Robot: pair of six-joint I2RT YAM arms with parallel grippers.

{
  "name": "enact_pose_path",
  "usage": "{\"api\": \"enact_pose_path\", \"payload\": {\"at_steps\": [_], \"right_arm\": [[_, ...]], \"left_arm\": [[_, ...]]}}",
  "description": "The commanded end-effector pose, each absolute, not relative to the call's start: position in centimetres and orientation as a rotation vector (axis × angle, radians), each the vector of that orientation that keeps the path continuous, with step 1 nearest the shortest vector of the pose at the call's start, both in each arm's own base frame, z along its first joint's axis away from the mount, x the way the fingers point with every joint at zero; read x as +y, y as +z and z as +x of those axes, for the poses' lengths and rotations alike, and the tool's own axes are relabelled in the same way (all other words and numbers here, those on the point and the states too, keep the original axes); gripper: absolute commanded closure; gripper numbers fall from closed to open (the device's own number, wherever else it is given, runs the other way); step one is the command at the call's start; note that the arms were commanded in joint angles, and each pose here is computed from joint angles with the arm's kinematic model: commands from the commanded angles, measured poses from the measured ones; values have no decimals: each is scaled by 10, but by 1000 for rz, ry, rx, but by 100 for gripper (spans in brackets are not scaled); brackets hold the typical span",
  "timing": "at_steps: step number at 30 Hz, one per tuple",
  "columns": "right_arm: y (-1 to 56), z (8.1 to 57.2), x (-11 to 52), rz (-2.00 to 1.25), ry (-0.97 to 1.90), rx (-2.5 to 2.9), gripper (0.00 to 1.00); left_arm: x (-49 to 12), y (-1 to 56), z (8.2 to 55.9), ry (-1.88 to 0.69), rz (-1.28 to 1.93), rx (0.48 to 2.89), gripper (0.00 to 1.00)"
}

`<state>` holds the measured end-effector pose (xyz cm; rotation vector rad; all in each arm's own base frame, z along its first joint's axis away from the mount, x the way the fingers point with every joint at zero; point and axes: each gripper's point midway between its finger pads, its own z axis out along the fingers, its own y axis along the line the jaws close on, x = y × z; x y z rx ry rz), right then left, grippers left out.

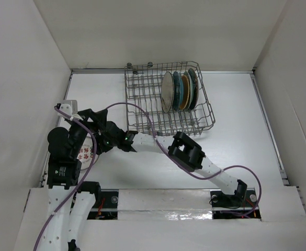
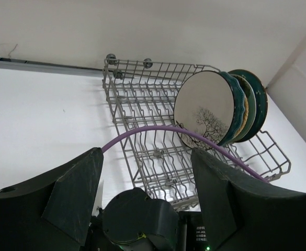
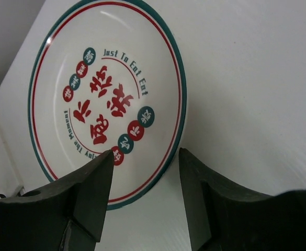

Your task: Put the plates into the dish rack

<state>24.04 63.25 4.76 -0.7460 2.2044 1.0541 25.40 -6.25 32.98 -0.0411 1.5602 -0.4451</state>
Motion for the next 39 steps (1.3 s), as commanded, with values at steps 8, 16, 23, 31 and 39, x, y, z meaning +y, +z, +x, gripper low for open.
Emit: {"api": "enact_pose_path", "payload": {"at_steps": [8, 16, 23, 31, 39], "right_arm": [[28, 251, 637, -609, 1137, 2260, 90], [94, 253, 637, -534, 1267, 2090, 100], [187, 256, 624, -517, 1300, 1910, 100], [287, 301, 555, -331, 1139, 1728, 100], [309, 400, 405, -36, 743, 1691, 100]], "left_arm": [[-64, 342, 250, -452, -24, 1508, 35], [-56, 352, 240, -415, -42, 1461, 39], [-45, 369, 226, -370, -83, 1390, 41], [-33, 387, 206, -344, -123, 1286, 52], [-37, 382, 210, -358, -115, 1300, 86]]}}
